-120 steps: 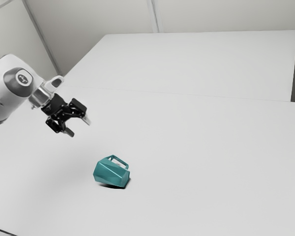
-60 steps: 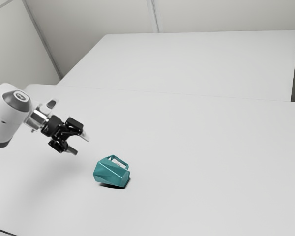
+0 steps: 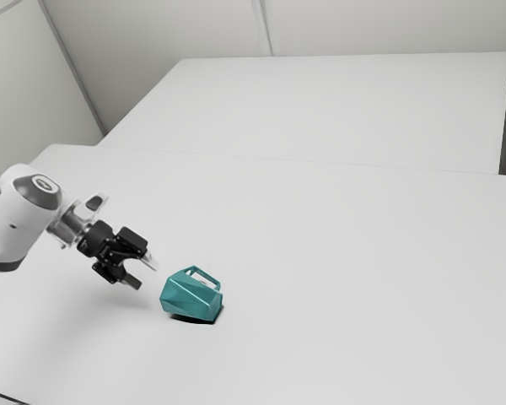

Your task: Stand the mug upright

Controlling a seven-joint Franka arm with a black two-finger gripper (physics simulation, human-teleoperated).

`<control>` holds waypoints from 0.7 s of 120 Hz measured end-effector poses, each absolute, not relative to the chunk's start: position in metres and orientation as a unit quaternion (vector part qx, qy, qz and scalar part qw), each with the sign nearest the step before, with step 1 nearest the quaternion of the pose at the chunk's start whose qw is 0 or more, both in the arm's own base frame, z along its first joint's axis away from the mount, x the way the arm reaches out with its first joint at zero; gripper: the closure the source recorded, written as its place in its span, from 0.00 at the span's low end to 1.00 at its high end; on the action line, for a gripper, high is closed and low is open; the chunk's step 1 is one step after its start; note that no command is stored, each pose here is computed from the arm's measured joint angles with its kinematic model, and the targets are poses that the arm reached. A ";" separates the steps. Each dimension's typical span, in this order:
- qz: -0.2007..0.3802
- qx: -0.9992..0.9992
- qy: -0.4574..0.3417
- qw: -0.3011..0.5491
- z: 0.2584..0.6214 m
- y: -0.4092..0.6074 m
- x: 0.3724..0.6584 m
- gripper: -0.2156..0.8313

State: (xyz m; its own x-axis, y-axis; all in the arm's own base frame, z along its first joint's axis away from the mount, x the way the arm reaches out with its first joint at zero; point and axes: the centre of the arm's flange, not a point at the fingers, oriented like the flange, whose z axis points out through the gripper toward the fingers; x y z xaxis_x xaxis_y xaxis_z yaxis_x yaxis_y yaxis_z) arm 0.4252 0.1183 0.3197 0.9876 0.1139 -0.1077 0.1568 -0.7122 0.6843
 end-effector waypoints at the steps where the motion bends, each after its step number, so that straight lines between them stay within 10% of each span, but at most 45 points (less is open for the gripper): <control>1: -0.028 0.925 0.073 0.373 0.320 0.118 0.425 0.23; 84: -0.024 0.917 0.022 0.398 0.282 0.048 0.449 0.26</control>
State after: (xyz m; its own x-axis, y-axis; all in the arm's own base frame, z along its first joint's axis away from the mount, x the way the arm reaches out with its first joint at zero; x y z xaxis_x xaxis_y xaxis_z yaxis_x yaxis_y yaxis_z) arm 0.4486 0.0482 0.2823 0.9979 0.0204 -0.0616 0.0589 -0.6826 0.7284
